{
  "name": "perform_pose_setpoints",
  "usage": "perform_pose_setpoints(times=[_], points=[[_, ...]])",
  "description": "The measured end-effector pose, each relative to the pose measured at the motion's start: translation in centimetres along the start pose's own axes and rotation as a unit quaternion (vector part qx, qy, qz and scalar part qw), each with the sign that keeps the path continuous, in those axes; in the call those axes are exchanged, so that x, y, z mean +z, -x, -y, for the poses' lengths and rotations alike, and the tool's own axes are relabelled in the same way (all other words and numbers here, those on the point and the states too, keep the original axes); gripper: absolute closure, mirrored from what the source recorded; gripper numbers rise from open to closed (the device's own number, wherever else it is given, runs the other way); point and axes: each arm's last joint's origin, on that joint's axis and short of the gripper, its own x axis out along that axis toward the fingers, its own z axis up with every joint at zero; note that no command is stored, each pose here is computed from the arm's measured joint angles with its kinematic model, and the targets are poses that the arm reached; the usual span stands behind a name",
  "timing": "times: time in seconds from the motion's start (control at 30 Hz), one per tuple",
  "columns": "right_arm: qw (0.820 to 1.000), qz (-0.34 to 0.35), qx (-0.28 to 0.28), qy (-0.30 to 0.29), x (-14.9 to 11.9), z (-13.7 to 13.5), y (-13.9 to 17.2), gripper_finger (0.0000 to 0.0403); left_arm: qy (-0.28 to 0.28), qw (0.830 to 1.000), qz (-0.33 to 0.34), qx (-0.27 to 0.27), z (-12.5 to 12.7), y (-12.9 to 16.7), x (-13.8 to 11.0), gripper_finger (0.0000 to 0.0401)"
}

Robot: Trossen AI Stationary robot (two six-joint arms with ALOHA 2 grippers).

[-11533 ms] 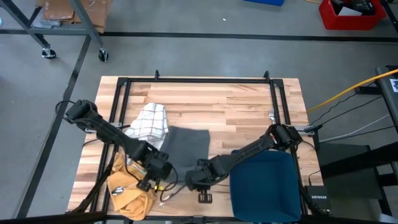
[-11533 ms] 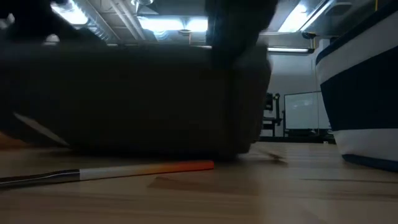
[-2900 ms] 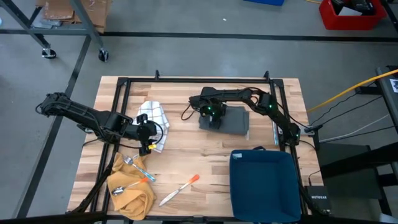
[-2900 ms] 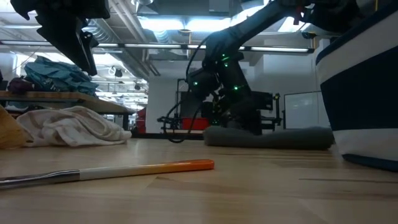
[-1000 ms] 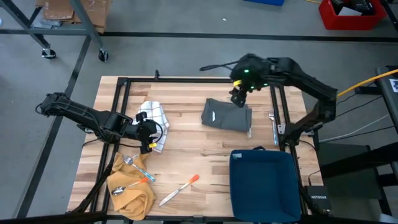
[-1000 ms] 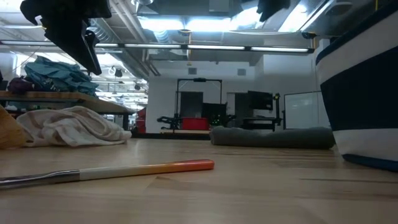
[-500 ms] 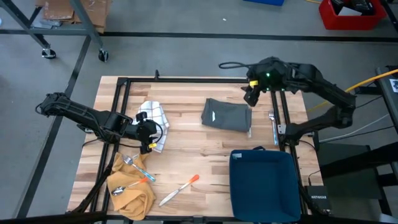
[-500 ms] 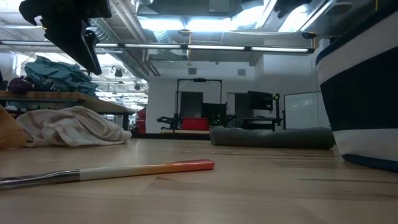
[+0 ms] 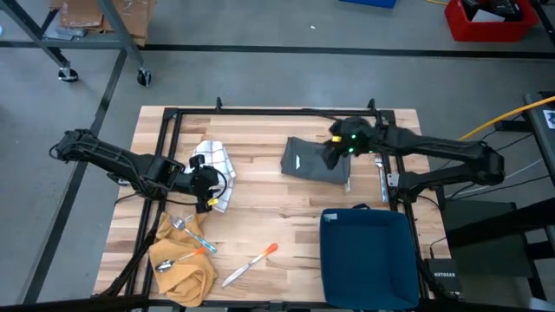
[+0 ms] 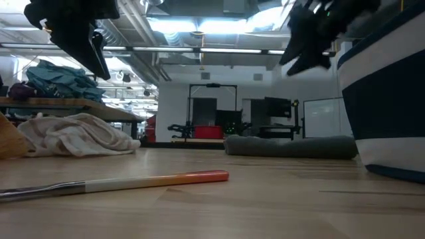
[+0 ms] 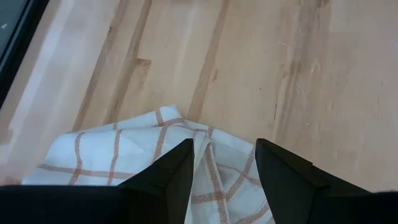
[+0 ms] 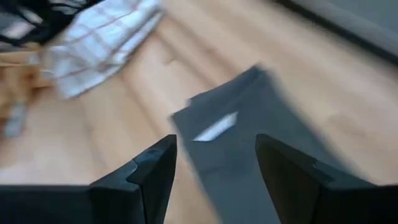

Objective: Fold towel
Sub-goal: Fold the grey towel

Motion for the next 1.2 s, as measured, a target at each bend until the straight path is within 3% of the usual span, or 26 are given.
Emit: perform_pose_setpoints(times=[0.13,0.47,0.87,1.2], points=[[0.999,-0.003,0.026,-0.04,-1.6,0.6,-3.5,0.0178,0.007,1.0,-0.001,0.006,-0.3,-0.1,0.1,0.0237],[0.992,-0.071,-0.015,-0.102,-3.7,1.5,-9.1,0.0178,0.023,1.0,-0.004,0.018,-0.9,-0.4,0.3,0.0237],[0.992,-0.037,0.026,-0.118,-3.2,1.1,-11.0,0.018,0.027,0.999,-0.004,0.019,-1.0,-0.4,0.3,0.0237],[0.993,-0.017,0.008,-0.118,-3.0,1.2,-11.0,0.0272,0.027,0.999,-0.003,0.019,-1.0,-0.4,0.3,0.0237]])
